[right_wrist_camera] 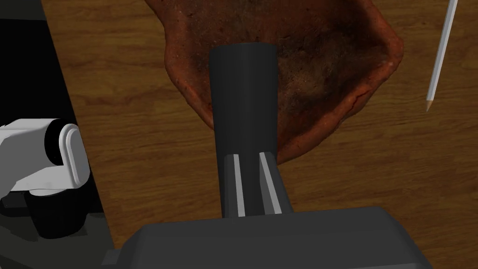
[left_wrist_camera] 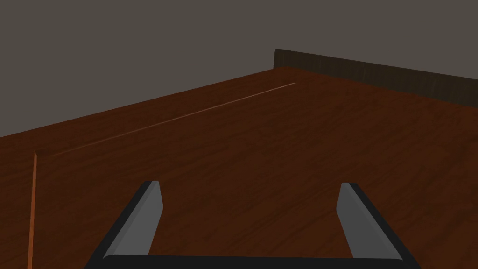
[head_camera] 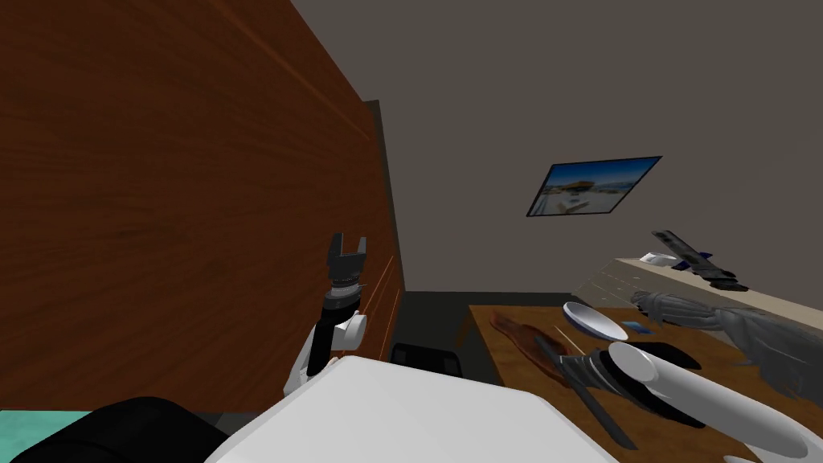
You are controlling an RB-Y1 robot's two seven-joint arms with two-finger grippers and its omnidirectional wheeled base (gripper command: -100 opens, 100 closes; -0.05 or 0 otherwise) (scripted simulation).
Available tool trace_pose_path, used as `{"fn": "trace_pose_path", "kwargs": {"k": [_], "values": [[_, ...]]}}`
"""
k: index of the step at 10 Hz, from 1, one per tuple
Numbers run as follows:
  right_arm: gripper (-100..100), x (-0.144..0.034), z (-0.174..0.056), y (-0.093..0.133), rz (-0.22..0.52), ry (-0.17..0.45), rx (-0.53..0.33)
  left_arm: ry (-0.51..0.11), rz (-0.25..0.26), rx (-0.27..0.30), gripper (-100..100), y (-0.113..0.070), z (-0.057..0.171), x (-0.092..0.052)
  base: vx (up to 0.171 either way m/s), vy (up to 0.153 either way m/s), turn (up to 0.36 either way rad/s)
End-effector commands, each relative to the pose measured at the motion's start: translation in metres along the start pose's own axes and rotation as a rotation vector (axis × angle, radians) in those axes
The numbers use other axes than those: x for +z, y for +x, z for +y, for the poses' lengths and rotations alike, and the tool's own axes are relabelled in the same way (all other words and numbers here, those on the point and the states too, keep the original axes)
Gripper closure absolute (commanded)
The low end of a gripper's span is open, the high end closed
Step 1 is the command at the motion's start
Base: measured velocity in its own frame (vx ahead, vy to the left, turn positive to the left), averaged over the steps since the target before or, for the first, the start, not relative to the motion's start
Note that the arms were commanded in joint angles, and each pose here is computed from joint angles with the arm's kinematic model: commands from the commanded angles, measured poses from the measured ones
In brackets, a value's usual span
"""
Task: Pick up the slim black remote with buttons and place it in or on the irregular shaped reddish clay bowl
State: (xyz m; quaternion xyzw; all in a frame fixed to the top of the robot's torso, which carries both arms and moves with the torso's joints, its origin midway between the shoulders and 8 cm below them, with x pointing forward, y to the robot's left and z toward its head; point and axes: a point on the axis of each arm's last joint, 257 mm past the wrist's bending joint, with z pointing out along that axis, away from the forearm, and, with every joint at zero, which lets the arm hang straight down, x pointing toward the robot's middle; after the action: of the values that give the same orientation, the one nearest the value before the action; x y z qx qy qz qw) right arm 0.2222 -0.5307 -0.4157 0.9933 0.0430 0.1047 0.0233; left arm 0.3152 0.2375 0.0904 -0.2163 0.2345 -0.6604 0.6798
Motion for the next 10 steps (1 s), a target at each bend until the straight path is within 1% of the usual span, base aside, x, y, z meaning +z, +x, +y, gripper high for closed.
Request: {"fn": "trace_pose_path", "kwargs": {"k": [1,3,4,5,9,10], "values": [[100,-0.0071,-0.0022,-0.0035,-0.005,0.008,0.029,0.0,0.0,0.0,0,0.0,0.0,0.0,0.197,-0.052,0.15],[100,-0.0137,-0.0044,-0.0043,0.006,0.01,0.063,0.0,0.0,0.0,0,0.0,0.0,0.0,0.156,-0.105,0.145],[100,-0.0113,-0.0038,-0.0034,0.002,0.009,0.049,0.0,0.0,0.0,0,0.0,0.0,0.0,0.074,-0.046,0.039],[-100,-0.0122,-0.0036,-0.0019,0.006,0.008,0.052,0.0,0.0,0.0,0,0.0,0.0,0.0,0.016,-0.01,0.002],[-100,-0.0123,-0.0035,-0.0015,0.006,0.008,0.051,0.0,0.0,0.0,0,0.0,0.0,0.0,0.002,-0.001,0.0],[0,-0.0123,-0.0035,-0.0015,0.006,0.008,0.051,0.0,0.0,0.0,0,0.0,0.0,0.0,0.0,0.0,0.0]]}}
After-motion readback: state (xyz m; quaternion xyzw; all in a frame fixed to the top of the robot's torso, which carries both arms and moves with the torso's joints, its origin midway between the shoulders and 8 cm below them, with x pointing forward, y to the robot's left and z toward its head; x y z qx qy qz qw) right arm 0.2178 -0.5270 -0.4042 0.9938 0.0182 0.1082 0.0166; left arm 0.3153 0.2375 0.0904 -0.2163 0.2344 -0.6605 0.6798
